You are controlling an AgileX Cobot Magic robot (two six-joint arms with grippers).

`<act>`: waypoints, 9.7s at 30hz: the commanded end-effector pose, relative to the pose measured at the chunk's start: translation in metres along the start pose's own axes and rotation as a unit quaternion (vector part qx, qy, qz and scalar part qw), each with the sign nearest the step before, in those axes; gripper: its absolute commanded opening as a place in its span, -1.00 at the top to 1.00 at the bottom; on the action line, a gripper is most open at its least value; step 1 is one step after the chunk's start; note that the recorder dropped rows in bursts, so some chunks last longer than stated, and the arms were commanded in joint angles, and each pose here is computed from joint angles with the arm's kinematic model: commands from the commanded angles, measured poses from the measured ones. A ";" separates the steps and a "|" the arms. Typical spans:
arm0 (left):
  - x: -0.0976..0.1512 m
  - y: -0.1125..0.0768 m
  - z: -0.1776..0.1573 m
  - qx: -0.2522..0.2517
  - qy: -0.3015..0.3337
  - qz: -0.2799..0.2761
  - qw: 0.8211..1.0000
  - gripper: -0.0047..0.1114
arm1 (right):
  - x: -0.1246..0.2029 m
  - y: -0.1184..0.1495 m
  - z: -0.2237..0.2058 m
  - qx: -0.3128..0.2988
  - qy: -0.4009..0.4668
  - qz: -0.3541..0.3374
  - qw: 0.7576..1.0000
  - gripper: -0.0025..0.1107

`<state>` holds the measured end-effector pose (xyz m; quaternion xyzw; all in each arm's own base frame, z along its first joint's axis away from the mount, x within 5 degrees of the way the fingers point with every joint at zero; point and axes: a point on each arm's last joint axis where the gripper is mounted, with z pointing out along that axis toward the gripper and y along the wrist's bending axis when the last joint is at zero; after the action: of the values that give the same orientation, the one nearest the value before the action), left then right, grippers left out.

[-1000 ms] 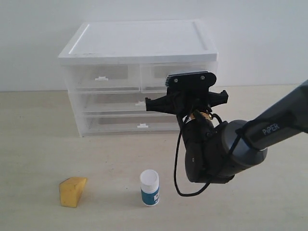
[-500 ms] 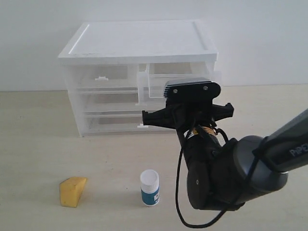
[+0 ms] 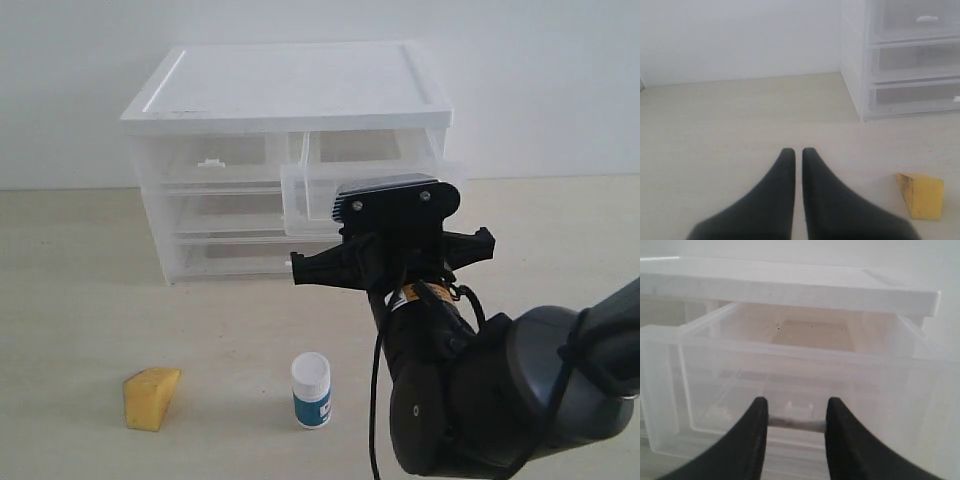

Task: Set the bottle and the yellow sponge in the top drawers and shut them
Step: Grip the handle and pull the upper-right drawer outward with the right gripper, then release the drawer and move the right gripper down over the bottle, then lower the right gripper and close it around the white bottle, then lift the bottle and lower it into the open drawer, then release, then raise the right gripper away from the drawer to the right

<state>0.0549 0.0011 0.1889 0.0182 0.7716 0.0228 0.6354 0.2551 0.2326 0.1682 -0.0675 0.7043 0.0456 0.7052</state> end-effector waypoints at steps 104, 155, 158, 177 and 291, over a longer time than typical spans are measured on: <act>0.001 0.000 0.000 0.000 -0.002 -0.004 1.000 0.84 | 0.006 0.040 0.035 -0.299 0.504 -0.186 0.789 -0.24; 0.001 0.000 0.000 0.000 -0.001 -0.004 1.000 0.84 | -0.115 0.033 -0.012 -0.472 0.349 -0.204 0.783 0.96; 0.001 0.000 0.000 0.000 -0.001 -0.004 1.000 0.84 | -0.140 0.031 -0.023 -0.517 0.277 -0.225 0.778 0.96; 0.001 0.000 0.000 0.000 0.000 -0.004 1.000 0.84 | -0.198 -0.082 0.020 -0.521 0.031 -0.153 0.839 0.96; 0.001 0.000 0.000 0.000 -0.002 -0.004 1.000 0.84 | -0.178 -0.188 0.006 -0.112 0.417 0.120 0.894 0.96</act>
<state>0.0549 0.0011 0.1887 0.0182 0.7723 0.0228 0.6345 0.2978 0.0611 0.3524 -0.1254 0.9040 0.1995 0.3567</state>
